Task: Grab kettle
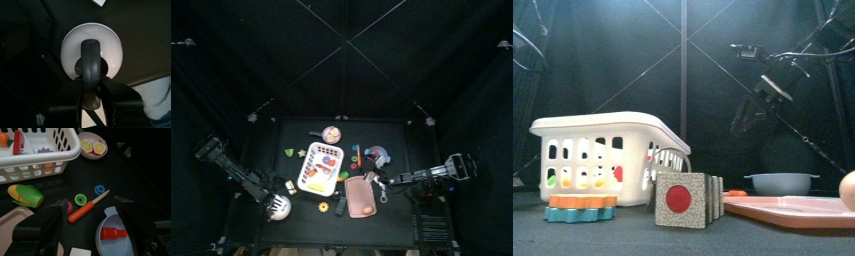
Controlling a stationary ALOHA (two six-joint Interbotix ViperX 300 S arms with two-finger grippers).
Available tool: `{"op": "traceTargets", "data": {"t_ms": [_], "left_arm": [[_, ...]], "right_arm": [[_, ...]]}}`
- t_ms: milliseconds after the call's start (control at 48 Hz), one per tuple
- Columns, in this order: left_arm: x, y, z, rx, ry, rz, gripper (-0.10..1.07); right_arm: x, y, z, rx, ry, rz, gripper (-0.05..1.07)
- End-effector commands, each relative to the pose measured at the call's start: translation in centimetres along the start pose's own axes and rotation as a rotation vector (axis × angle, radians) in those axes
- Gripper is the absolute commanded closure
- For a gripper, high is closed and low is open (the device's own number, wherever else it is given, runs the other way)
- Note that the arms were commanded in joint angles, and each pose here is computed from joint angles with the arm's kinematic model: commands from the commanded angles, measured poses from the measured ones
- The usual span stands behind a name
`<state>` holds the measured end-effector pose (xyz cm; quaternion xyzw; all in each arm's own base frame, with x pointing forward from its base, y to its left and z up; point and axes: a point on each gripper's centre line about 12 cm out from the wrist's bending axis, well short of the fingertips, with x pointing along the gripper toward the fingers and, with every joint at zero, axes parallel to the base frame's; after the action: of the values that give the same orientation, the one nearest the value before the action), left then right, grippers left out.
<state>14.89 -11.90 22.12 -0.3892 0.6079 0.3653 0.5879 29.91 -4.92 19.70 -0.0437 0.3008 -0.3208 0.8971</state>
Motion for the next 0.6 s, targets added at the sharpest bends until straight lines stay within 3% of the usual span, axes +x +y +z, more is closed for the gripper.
{"op": "traceTargets", "data": {"t_ms": [0, 583], "left_arm": [[-1.4, -0.5, 0.0, 0.004, -0.004, -0.024, 0.39], [-2.2, -0.4, 1.0, 0.004, -0.053, -0.064, 0.39]], "right_arm": [[-0.3, 0.0, 0.9, 0.017, -0.023, 0.005, 0.01], [-0.4, 0.1, 0.3, 0.053, 0.018, 0.006, 0.01]]}}
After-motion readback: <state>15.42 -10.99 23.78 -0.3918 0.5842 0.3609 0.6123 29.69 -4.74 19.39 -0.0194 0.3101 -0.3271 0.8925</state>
